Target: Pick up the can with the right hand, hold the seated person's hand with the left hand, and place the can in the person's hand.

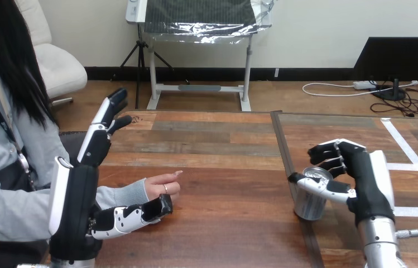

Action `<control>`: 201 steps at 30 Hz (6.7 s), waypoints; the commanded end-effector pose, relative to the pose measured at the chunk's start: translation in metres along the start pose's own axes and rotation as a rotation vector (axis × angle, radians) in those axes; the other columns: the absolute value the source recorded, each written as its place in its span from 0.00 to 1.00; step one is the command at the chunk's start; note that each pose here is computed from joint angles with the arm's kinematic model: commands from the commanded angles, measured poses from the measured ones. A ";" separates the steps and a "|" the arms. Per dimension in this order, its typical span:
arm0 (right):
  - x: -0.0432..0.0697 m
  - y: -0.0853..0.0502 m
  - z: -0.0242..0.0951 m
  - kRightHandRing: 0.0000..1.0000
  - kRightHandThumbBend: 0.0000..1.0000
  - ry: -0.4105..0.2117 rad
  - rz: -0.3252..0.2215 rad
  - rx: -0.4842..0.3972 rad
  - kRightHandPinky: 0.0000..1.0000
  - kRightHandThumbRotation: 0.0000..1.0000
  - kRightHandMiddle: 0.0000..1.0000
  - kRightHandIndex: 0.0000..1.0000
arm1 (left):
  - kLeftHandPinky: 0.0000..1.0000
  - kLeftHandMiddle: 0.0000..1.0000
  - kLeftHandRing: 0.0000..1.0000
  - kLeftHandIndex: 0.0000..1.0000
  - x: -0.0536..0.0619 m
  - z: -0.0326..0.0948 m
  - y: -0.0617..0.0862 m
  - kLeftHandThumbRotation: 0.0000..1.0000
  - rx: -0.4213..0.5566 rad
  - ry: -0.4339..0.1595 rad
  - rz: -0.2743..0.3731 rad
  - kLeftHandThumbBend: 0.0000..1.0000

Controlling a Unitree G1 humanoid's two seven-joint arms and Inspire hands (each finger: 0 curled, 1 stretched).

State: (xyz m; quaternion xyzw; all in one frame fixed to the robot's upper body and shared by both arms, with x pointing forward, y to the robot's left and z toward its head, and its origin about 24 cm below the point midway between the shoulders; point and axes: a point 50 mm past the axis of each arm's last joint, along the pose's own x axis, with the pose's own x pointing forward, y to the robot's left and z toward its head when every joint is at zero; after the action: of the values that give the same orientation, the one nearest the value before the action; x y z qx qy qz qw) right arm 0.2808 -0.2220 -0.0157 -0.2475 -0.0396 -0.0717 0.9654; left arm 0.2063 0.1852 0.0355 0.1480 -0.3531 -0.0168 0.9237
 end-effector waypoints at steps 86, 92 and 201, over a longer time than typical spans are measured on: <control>-0.005 0.001 -0.005 0.86 0.96 0.065 0.016 0.356 0.85 0.00 0.87 0.93 | 0.79 0.94 0.91 0.92 0.014 0.004 0.012 0.63 0.005 -0.083 0.002 1.00; -0.009 0.000 -0.007 0.87 0.95 0.070 0.013 0.364 0.86 0.00 0.87 0.93 | 0.80 0.94 0.91 0.92 0.014 0.004 0.012 0.62 0.000 -0.088 -0.006 1.00; -0.006 0.002 -0.009 0.82 0.95 0.116 0.018 0.270 0.80 0.00 0.84 0.86 | 0.80 0.94 0.91 0.91 0.016 0.004 0.005 0.60 -0.037 -0.094 -0.003 1.00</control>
State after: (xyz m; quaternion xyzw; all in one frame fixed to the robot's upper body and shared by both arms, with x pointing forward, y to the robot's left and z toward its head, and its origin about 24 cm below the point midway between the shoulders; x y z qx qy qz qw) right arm 0.2485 -0.2324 -0.0500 -0.1131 0.0649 -0.0818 0.9881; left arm 0.2067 0.1914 0.0396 0.1374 -0.3646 -0.0251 0.9206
